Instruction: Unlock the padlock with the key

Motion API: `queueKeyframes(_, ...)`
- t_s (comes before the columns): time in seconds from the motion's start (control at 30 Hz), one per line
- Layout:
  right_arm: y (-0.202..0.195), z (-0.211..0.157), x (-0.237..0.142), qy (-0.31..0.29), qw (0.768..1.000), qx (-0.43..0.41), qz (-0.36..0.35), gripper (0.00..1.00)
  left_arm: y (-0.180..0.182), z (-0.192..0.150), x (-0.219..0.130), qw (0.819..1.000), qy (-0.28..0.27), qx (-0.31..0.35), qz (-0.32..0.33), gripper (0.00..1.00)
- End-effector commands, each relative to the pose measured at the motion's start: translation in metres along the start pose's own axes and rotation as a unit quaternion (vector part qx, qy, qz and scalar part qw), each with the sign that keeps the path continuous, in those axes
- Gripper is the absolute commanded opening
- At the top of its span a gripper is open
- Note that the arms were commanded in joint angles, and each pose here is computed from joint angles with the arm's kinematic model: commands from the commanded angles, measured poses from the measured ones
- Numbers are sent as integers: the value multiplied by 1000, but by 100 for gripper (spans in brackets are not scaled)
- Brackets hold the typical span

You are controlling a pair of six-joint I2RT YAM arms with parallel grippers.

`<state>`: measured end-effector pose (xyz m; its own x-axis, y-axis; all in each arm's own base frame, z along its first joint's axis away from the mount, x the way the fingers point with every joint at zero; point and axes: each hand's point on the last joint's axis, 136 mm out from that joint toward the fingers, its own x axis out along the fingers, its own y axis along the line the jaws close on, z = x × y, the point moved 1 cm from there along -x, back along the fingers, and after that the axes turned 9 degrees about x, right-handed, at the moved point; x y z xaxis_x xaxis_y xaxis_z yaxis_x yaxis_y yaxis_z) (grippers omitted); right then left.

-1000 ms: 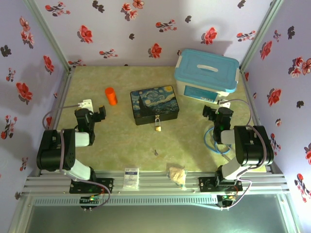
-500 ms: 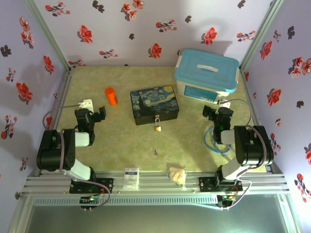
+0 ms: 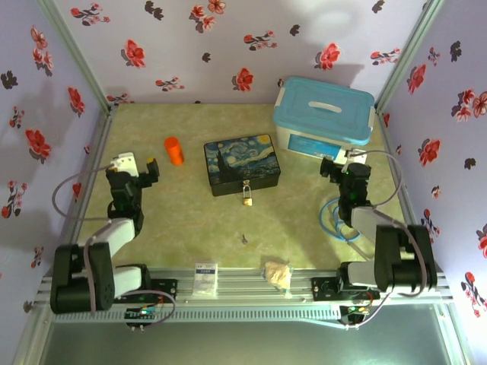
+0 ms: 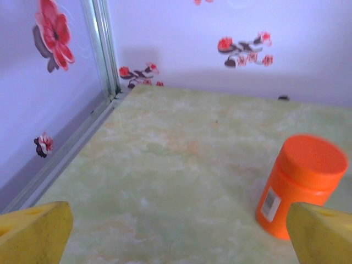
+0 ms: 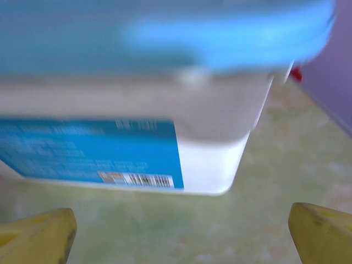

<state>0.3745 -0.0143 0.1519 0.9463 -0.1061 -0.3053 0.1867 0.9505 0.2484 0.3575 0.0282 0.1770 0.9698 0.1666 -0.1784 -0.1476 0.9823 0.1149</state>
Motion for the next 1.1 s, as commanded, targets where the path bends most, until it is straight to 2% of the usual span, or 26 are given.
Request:
queueKeyframes(0.0, 0, 19, -16, 8, 998, 61, -12, 99, 8, 11, -13, 994, 6, -108, 13, 100)
queueKeyframes(0.03, 0, 22, -21, 17, 996, 88, -16, 99, 8, 15, -18, 988, 4, -155, 5, 100)
queueKeyframes(0.1, 7, 21, -27, 45, 991, 130, -3, 99, -6, 22, -25, 982, -7, -181, -51, 100)
queueKeyframes(0.17, 28, 14, -33, 88, 985, 136, 53, 99, -16, 25, -32, 972, -14, -218, -88, 100)
queueKeyframes(0.3, 56, -7, -48, 158, 964, 170, 127, 99, -40, 15, -43, 946, 47, -284, -150, 100)
queueKeyframes(0.4, 74, -33, -60, 212, 955, 156, 136, 99, -66, 9, -56, 941, 99, -264, -186, 100)
queueKeyframes(0.53, 102, -72, -85, 271, 950, 78, 136, 96, -103, -4, -79, 931, 156, -228, -237, 100)
queueKeyframes(0.67, 134, -106, -114, 312, 935, 29, 165, 92, -139, -14, -104, 916, 189, -196, -295, 100)
queueKeyframes(0.8, 161, -139, -144, 344, 920, -5, 189, 80, -172, -18, -127, 897, 204, -176, -350, 100)
queueKeyframes(0.93, 187, -171, -172, 373, 901, -12, 222, 67, -194, -26, -141, 880, 224, -179, -378, 99)
queueKeyframes(1.0, 198, -183, -185, 381, 894, -27, 236, 63, -206, -31, -149, 872, 234, -175, -394, 98)
queueKeyframes(1.07, 204, -197, -194, 395, 887, -33, 239, 55, -215, -38, -155, 866, 246, -169, -401, 98)
